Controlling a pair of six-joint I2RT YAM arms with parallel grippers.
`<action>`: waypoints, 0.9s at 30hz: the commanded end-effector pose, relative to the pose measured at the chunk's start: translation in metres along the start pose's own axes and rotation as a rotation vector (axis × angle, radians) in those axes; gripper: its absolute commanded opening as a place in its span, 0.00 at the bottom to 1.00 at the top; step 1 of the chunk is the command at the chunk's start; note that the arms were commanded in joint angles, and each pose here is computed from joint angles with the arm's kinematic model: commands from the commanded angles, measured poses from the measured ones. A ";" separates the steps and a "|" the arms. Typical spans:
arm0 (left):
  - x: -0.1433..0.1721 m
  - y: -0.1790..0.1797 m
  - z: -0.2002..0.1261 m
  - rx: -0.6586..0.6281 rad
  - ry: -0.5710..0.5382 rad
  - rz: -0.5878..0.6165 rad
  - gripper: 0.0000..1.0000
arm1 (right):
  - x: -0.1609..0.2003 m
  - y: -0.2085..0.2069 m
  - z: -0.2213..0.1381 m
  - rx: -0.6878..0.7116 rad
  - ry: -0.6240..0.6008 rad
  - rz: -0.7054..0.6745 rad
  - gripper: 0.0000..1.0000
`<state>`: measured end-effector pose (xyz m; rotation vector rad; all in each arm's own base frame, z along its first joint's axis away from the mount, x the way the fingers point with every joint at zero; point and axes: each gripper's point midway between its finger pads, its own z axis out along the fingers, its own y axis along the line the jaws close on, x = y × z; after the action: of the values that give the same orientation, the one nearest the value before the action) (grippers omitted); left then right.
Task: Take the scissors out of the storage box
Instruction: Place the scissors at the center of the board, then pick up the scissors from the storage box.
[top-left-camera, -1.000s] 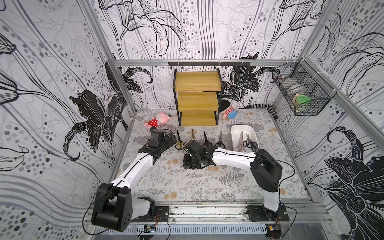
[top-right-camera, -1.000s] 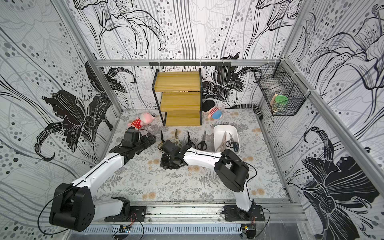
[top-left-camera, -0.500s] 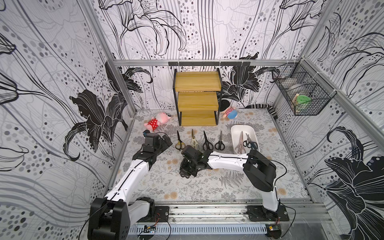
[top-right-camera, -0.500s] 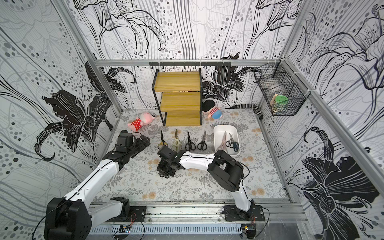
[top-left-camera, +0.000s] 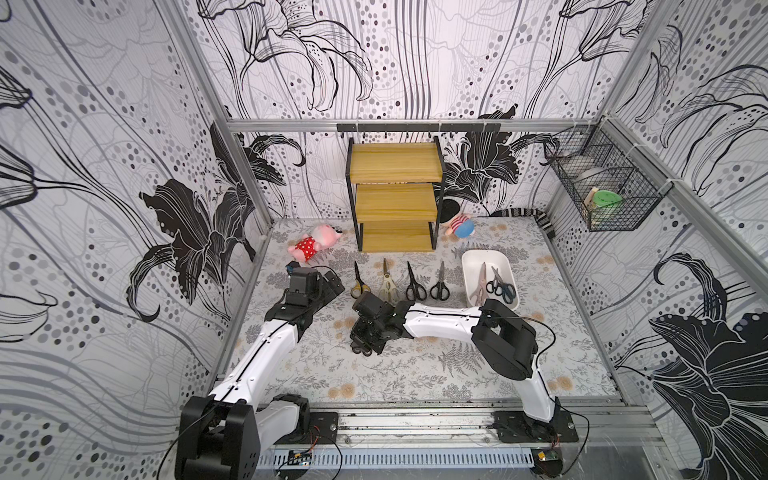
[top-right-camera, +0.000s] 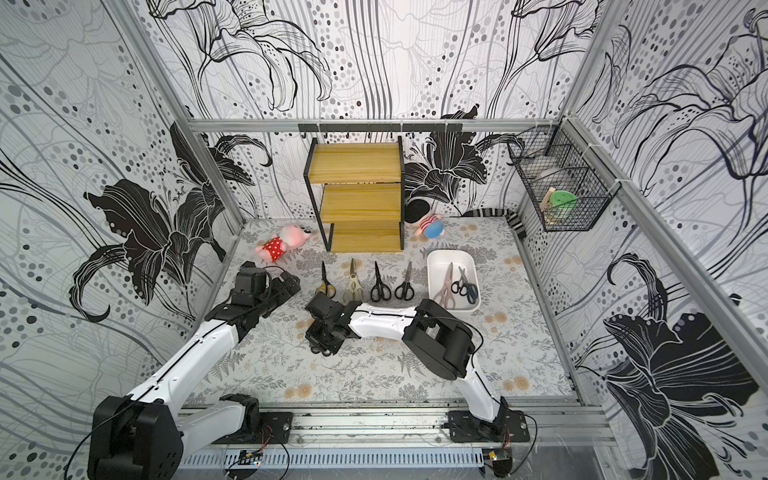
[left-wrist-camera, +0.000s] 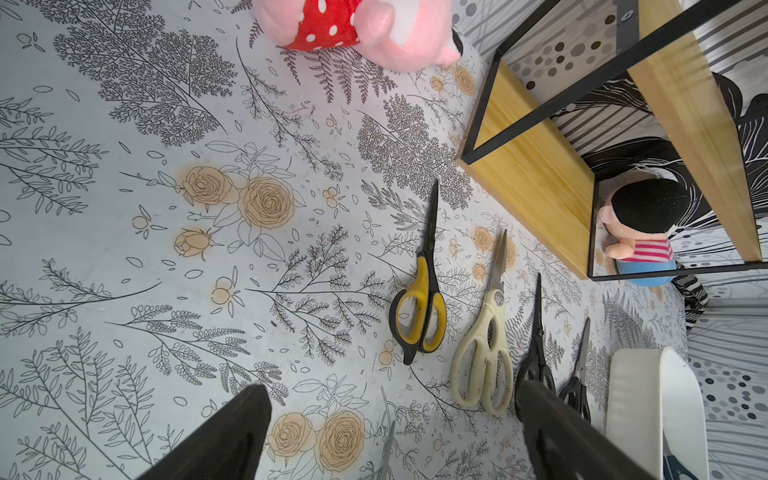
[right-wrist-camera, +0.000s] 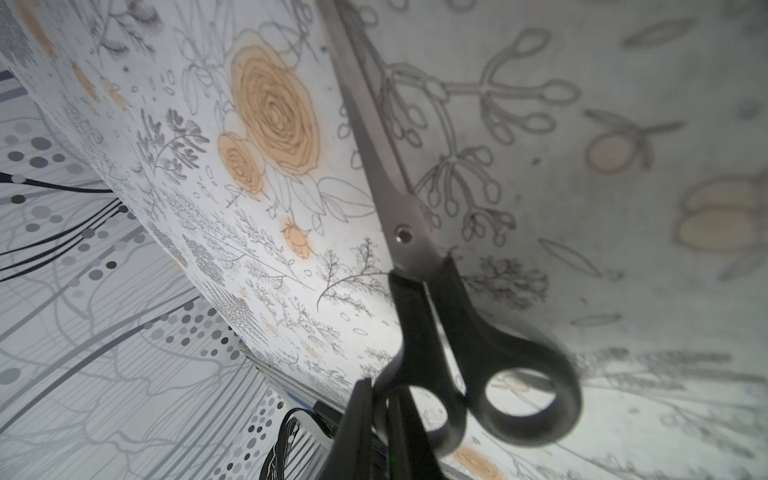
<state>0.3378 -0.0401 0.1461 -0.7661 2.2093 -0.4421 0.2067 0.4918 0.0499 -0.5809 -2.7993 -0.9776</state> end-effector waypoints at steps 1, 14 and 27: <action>-0.003 0.003 0.001 -0.010 -0.015 0.005 0.98 | -0.005 -0.013 0.011 0.053 -0.026 0.024 0.13; -0.010 -0.021 -0.004 0.071 0.004 0.068 0.98 | -0.013 0.026 -0.033 0.005 -0.130 -0.159 0.36; 0.003 -0.068 -0.004 0.263 0.072 0.135 0.98 | -0.119 0.003 -0.146 0.122 -0.393 -0.422 0.35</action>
<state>0.3440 -0.0762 0.1574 -0.5724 2.2593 -0.6099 0.3034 0.4106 0.1444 -0.3253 -3.2618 -1.0275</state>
